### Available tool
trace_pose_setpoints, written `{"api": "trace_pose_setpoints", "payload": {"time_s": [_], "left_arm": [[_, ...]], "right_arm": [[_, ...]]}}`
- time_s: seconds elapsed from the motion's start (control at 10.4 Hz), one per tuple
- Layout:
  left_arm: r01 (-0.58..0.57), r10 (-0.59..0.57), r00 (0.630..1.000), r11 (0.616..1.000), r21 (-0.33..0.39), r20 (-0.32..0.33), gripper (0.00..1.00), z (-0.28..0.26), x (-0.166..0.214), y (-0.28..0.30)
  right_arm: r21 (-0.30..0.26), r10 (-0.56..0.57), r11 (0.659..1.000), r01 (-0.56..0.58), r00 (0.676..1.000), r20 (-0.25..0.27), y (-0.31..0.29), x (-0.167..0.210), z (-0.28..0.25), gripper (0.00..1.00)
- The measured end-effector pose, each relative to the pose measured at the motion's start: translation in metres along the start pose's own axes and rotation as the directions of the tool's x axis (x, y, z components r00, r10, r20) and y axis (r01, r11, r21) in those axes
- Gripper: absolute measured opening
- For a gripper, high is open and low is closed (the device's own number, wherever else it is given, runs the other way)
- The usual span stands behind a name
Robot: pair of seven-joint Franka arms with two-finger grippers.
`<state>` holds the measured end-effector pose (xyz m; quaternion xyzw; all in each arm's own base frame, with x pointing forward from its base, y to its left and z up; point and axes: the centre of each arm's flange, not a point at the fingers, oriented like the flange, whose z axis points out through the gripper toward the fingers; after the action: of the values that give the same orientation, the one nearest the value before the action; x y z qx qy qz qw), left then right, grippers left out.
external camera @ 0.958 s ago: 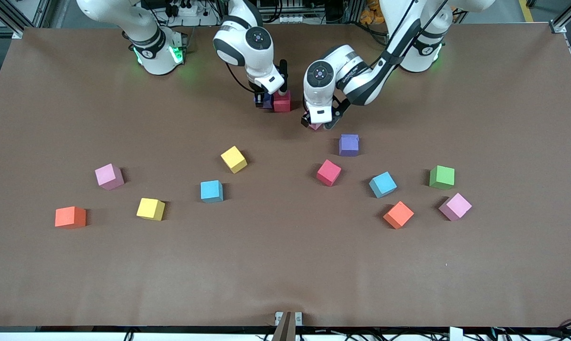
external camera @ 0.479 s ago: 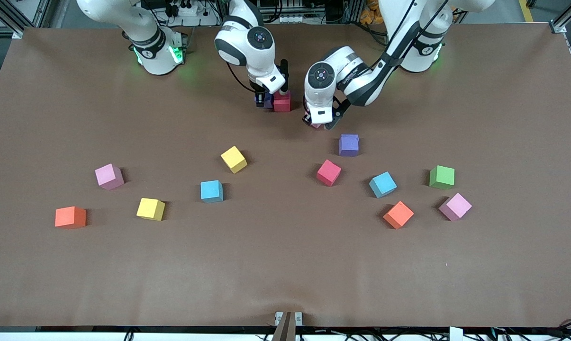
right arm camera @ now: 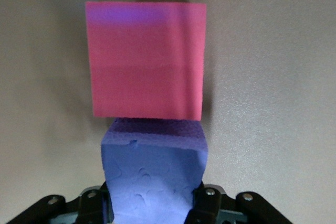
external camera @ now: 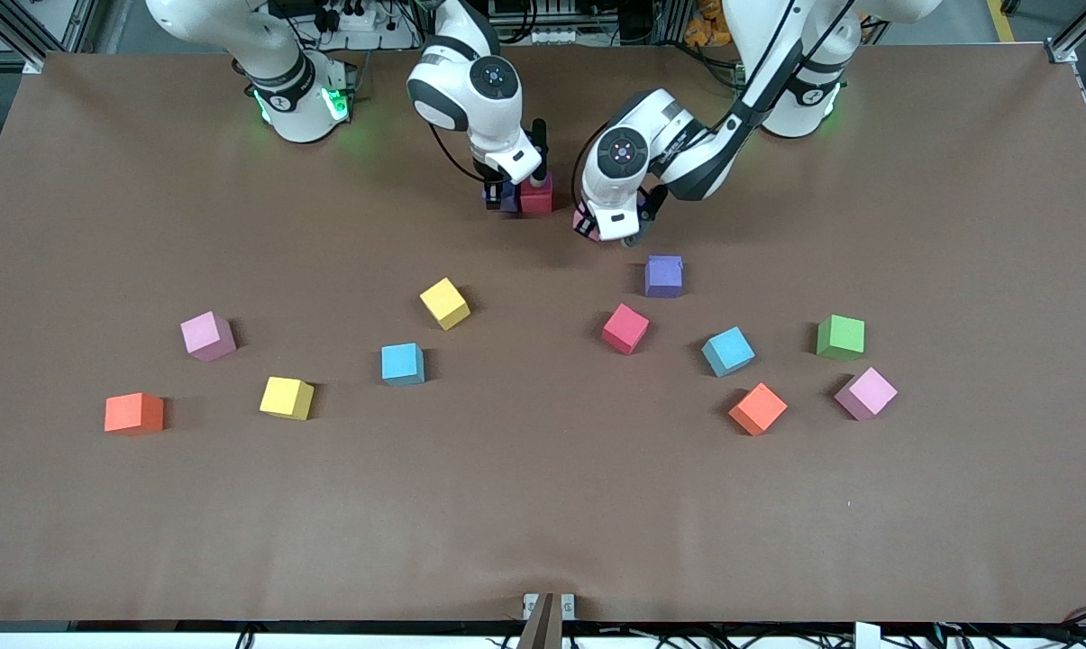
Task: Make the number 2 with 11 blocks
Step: 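Lower the blue cube beside the red cube with the right gripper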
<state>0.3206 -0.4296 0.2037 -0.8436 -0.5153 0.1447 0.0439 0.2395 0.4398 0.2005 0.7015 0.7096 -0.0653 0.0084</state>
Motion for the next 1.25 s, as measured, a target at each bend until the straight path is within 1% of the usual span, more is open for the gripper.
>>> {"api": "trace_pose_setpoints", "payload": {"time_s": [0.19, 0.48, 0.58, 0.67, 0.77, 0.86, 1.05, 1.25], "left_arm": [[0.105, -0.105, 0.994, 0.994, -0.02, 0.005, 0.62, -0.011, -0.004, 0.0], [0.179, -0.179, 0.984, 0.984, -0.025, 0.007, 0.62, -0.014, -0.005, -0.002], [0.205, -0.205, 0.979, 0.978, -0.031, 0.011, 0.62, -0.014, -0.005, -0.001], [0.239, -0.239, 0.971, 0.97, -0.043, 0.018, 0.62, -0.014, -0.005, -0.001], [0.27, -0.269, 0.963, 0.962, -0.05, 0.023, 0.62, -0.013, -0.004, -0.001], [0.292, -0.291, 0.956, 0.955, -0.053, 0.026, 0.62, -0.012, -0.002, -0.001], [0.327, -0.325, 0.945, 0.944, -0.054, 0.029, 0.62, -0.011, -0.002, -0.002], [0.38, -0.378, 0.925, 0.922, -0.069, 0.041, 0.62, -0.018, -0.004, -0.001]], "right_arm": [[0.001, -0.001, 1.0, 0.001, 1.0, 0.0, 0.0, 0.001, 0.001, 0.52], [-0.008, -0.013, 1.0, 0.013, 1.0, -0.003, -0.001, 0.005, -0.002, 0.54], [-0.013, -0.02, 1.0, 0.02, 1.0, -0.003, -0.001, 0.006, -0.002, 0.62], [-0.016, -0.023, 1.0, 0.023, 1.0, -0.003, -0.001, 0.006, -0.003, 0.72], [-0.017, -0.023, 1.0, 0.023, 1.0, -0.004, -0.001, 0.007, -0.003, 0.88], [-0.018, -0.024, 1.0, 0.024, 1.0, -0.004, -0.001, 0.007, -0.004, 0.99], [-0.02, -0.024, 1.0, 0.024, 1.0, -0.006, 0.0, 0.008, -0.005, 1.0], [-0.03, -0.018, 0.999, 0.017, 1.0, -0.016, 0.005, 0.009, -0.011, 1.0]]}}
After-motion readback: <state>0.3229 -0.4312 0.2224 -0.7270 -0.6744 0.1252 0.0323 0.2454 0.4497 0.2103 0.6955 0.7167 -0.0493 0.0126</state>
